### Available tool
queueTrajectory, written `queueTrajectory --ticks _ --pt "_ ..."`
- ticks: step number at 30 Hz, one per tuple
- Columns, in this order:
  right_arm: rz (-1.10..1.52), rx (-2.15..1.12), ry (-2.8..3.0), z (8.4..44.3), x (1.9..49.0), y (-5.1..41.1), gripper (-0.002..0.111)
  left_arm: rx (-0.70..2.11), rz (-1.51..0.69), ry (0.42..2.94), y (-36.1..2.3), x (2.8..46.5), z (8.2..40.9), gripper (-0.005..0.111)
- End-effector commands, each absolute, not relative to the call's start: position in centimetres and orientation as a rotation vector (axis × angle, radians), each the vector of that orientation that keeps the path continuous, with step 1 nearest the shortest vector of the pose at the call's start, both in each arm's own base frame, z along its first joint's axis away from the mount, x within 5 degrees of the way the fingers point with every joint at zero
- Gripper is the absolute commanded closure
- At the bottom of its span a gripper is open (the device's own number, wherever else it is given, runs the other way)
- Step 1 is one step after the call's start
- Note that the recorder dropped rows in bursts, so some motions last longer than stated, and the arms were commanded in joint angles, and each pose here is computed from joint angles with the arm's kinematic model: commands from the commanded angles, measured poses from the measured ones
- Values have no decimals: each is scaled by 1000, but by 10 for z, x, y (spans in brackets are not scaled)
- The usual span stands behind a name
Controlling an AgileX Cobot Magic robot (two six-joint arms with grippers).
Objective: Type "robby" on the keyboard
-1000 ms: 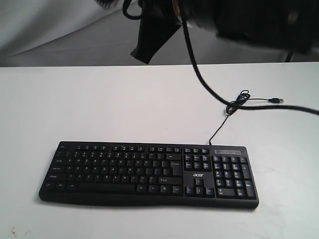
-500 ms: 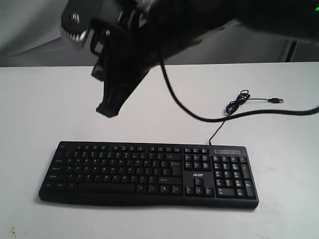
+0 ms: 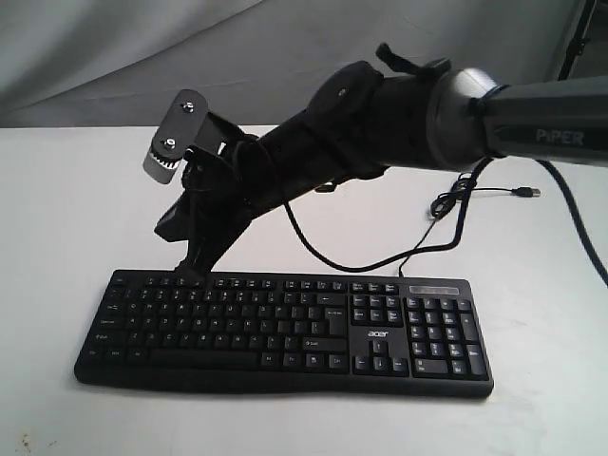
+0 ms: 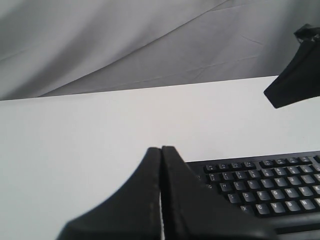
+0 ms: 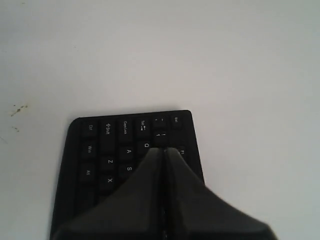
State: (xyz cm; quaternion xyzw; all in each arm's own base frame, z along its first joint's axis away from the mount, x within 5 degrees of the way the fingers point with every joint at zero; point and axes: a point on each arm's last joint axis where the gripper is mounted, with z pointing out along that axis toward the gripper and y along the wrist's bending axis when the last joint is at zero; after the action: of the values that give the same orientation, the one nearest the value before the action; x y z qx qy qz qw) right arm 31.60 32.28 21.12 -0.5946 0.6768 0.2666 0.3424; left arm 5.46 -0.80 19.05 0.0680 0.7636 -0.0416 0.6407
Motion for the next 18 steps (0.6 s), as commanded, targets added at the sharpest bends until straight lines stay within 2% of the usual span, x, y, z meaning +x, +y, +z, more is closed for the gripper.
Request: queueTrajectory --ticks 1,9,18 --pt "701 -1555 1729 198 322 324 108 161 -97 1736 -8 55 190 107" --pt "693 -1598 1790 163 326 326 108 161 -97 1736 -8 55 190 107" --pt "611 -1657 1758 157 320 334 108 161 -97 1736 -8 55 190 107"
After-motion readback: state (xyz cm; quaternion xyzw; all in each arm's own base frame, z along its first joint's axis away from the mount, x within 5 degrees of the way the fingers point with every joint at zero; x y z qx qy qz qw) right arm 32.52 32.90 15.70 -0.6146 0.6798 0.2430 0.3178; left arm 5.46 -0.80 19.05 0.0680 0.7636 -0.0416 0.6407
